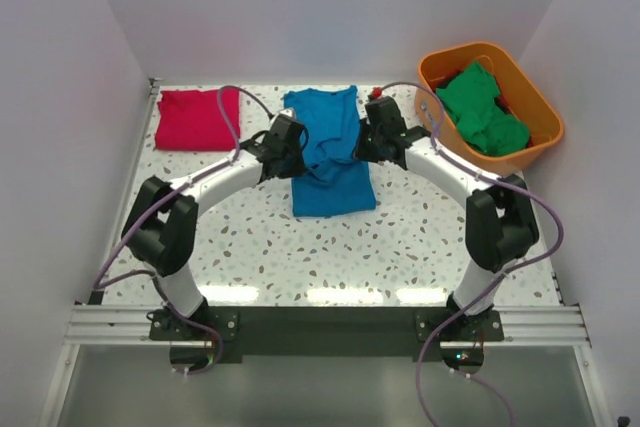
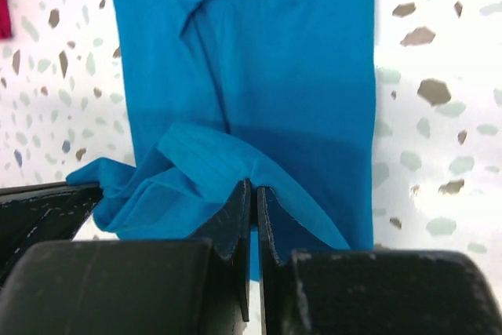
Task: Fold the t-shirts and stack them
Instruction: Fold the tshirt
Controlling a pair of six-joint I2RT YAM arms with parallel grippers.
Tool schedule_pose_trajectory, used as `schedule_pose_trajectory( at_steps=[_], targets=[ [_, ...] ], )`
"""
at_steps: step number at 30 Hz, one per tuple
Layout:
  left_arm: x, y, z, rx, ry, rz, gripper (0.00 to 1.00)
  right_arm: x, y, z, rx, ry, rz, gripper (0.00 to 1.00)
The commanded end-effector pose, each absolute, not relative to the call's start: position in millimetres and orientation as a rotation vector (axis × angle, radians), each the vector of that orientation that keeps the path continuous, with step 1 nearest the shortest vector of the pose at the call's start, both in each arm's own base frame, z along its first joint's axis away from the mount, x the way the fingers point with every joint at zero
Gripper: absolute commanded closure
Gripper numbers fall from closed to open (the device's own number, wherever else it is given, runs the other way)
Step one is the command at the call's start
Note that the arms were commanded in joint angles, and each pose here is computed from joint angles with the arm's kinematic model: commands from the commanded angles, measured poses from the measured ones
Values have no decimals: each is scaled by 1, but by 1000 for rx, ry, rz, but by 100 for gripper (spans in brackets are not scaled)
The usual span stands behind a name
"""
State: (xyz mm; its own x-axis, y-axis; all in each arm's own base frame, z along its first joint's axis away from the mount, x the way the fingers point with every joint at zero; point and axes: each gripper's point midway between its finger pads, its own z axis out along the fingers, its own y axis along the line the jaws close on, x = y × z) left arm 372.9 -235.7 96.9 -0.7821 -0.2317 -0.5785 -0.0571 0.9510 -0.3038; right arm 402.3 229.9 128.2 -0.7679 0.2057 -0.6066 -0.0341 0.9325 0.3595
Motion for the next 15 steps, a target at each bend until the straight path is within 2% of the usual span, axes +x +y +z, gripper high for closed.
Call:
schedule_pose_trajectory(
  at_steps=[1, 11, 13, 14, 15],
  targets=[
    [401, -237, 107, -186, 2407, -356, 100, 430, 233, 143, 96, 2357, 481, 100],
    [433, -222, 81, -291, 2425, -309, 100, 468, 231, 107, 128, 2412, 445, 99],
    [439, -221, 80, -303, 2419, -314, 88, 474, 230, 103, 139, 2410, 439, 92],
    [438, -219, 75, -309, 2439, -304, 79, 476, 229, 103, 141, 2410, 439, 83],
    [439, -218, 77, -314, 2438, -301, 43, 475, 228, 102, 143, 2420, 433, 77]
  ],
)
